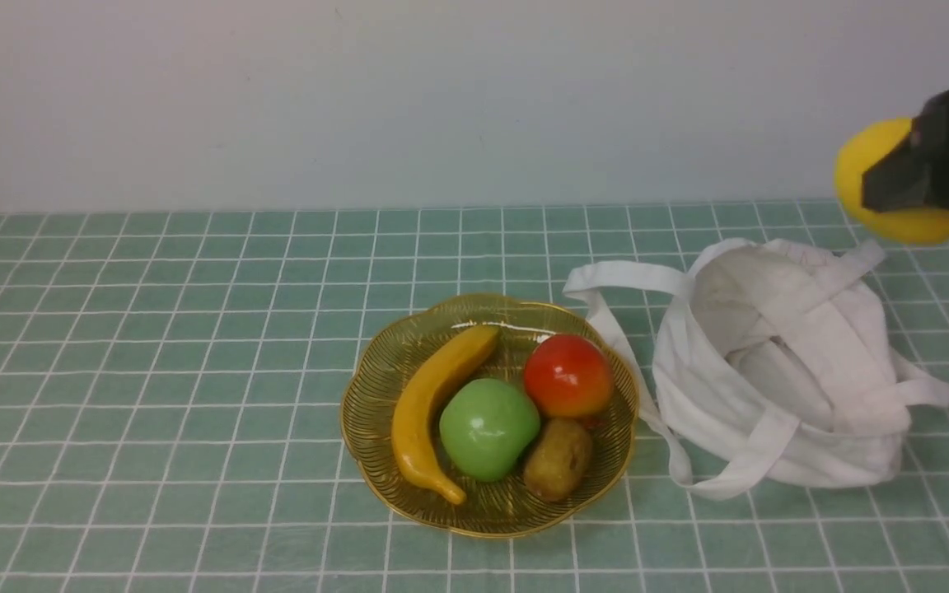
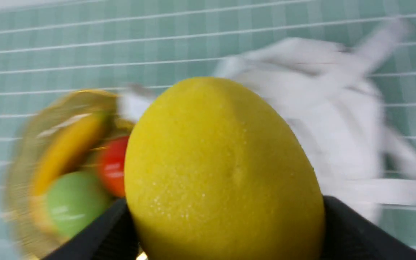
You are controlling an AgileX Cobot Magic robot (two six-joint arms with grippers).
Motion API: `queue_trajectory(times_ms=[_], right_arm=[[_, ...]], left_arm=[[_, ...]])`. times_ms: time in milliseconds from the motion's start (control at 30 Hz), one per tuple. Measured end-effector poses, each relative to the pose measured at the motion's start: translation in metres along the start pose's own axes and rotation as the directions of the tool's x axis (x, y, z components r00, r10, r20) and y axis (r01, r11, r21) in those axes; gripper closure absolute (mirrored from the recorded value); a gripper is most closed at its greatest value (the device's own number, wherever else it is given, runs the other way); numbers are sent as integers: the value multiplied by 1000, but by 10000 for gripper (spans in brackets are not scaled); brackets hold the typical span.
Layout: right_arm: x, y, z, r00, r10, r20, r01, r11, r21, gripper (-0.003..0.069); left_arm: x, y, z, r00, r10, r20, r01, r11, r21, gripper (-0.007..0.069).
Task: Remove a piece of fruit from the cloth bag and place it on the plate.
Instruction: Use the right arm to put the lemon into the empty plate on the left
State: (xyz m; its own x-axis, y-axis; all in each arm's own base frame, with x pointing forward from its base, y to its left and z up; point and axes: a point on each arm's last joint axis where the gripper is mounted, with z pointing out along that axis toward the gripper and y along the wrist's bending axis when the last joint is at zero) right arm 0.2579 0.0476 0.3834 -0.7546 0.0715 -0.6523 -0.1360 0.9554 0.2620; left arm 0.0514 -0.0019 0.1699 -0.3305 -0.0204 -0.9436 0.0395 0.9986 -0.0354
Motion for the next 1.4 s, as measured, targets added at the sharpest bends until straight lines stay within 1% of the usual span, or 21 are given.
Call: queue_trajectory(times_ms=[33, 100, 167, 200, 233, 300, 367, 400, 433, 500, 567, 733, 800, 833, 900, 967, 1067, 1300, 1400], right_arm=[[1, 10, 1, 1000, -25, -3, 25, 997, -68, 91], [3, 25, 6, 997, -70, -12, 67, 984, -164, 91], [6, 47, 17, 992, -125, -21, 115, 956, -270, 91], [8, 59, 25, 987, -157, -25, 141, 936, -322, 91], [12, 77, 39, 978, -209, -25, 184, 907, -378, 91], [19, 99, 63, 961, -275, -23, 240, 874, -423, 91], [23, 106, 74, 952, -304, -20, 267, 862, -431, 91], [32, 124, 103, 932, -363, -4, 325, 839, -437, 91], [36, 130, 116, 928, -373, -4, 335, 836, -435, 91], [39, 132, 126, 927, -375, -11, 334, 838, -431, 91], [47, 140, 156, 927, -375, -12, 338, 848, -408, 91], [56, 136, 197, 935, -355, -15, 328, 878, -348, 91], [57, 134, 205, 937, -349, -11, 326, 885, -334, 81], [59, 132, 214, 940, -341, -1, 324, 893, -314, 49], [59, 131, 219, 940, -341, 13, 329, 896, -298, 6], [58, 130, 224, 940, -340, 34, 336, 900, -279, -20], [57, 129, 227, 940, -339, 51, 340, 902, -266, -31], [57, 129, 226, 942, -331, 50, 332, 905, -265, -27], [53, 126, 215, 939, -342, 20, 333, 897, -290, 15]], left_arm=[[0, 0, 0, 1000, 0, 0, 0, 1000, 0, 633], [0, 0, 0, 1000, 0, 0, 0, 1000, 0, 633], [0, 0, 0, 1000, 0, 0, 0, 1000, 0, 633], [0, 0, 0, 1000, 0, 0, 0, 1000, 0, 633], [0, 0, 0, 1000, 0, 0, 0, 1000, 0, 633], [0, 0, 0, 1000, 0, 0, 0, 1000, 0, 633], [0, 0, 0, 1000, 0, 0, 0, 1000, 0, 633], [0, 0, 0, 1000, 0, 0, 0, 1000, 0, 633], [0, 0, 0, 1000, 0, 0, 0, 1000, 0, 633], [0, 0, 0, 1000, 0, 0, 0, 1000, 0, 633], [0, 0, 0, 1000, 0, 0, 0, 1000, 0, 633], [0, 0, 0, 1000, 0, 0, 0, 1000, 0, 633], [0, 0, 0, 1000, 0, 0, 0, 1000, 0, 633], [0, 0, 0, 1000, 0, 0, 0, 1000, 0, 633], [0, 0, 0, 1000, 0, 0, 0, 1000, 0, 633], [0, 0, 0, 1000, 0, 0, 0, 1000, 0, 633], [0, 0, 0, 1000, 0, 0, 0, 1000, 0, 633], [0, 0, 0, 1000, 0, 0, 0, 1000, 0, 633], [0, 0, 0, 1000, 0, 0, 0, 1000, 0, 633]])
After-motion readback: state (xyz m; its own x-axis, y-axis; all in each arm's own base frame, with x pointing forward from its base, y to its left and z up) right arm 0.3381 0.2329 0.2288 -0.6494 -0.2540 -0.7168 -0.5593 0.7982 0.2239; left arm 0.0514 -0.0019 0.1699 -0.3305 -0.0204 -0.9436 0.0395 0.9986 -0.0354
